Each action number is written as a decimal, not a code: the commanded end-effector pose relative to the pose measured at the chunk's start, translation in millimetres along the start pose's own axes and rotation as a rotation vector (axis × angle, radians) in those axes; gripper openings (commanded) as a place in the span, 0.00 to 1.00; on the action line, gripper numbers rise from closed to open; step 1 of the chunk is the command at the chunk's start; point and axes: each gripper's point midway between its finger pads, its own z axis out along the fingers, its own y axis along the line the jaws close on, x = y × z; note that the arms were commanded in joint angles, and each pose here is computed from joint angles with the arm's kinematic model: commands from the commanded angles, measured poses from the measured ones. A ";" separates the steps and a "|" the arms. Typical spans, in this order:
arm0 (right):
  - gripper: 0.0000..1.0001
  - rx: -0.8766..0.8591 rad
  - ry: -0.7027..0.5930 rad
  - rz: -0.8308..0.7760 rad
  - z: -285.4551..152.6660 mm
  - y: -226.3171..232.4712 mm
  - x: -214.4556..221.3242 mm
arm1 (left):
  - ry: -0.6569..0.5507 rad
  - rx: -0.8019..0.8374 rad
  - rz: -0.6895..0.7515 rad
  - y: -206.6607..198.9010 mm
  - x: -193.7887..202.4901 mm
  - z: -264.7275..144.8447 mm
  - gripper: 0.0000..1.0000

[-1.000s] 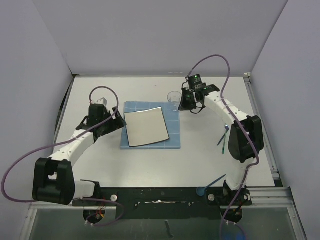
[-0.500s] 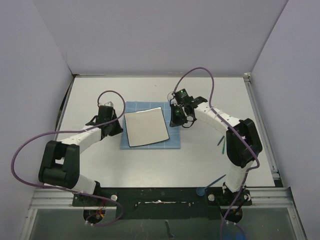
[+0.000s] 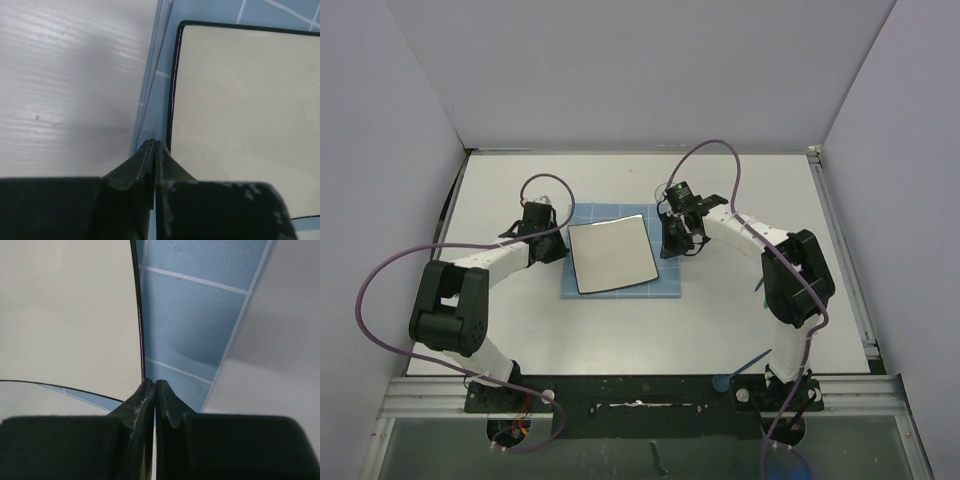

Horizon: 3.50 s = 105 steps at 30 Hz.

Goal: Set the dinner table for one person
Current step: Adjust the plate on the napkin.

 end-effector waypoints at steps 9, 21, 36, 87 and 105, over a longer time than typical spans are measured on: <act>0.00 0.023 -0.006 -0.004 8.6 -5.1 -2.8 | -0.016 0.049 0.018 -27.8 -20.4 29.5 0.00; 0.00 0.045 0.061 -0.005 24.6 -14.3 15.0 | 0.006 0.062 0.040 -36.9 -12.8 40.0 0.00; 0.00 0.052 0.161 -0.001 47.5 -20.4 38.8 | -0.009 0.095 0.083 -65.6 -19.7 34.3 0.00; 0.00 0.033 0.102 -0.043 37.3 7.6 1.3 | 0.037 0.132 0.102 -83.3 -10.6 45.3 0.00; 0.00 0.012 0.077 -0.037 41.3 16.7 -17.4 | 0.042 0.131 0.102 -82.4 -7.8 44.7 0.00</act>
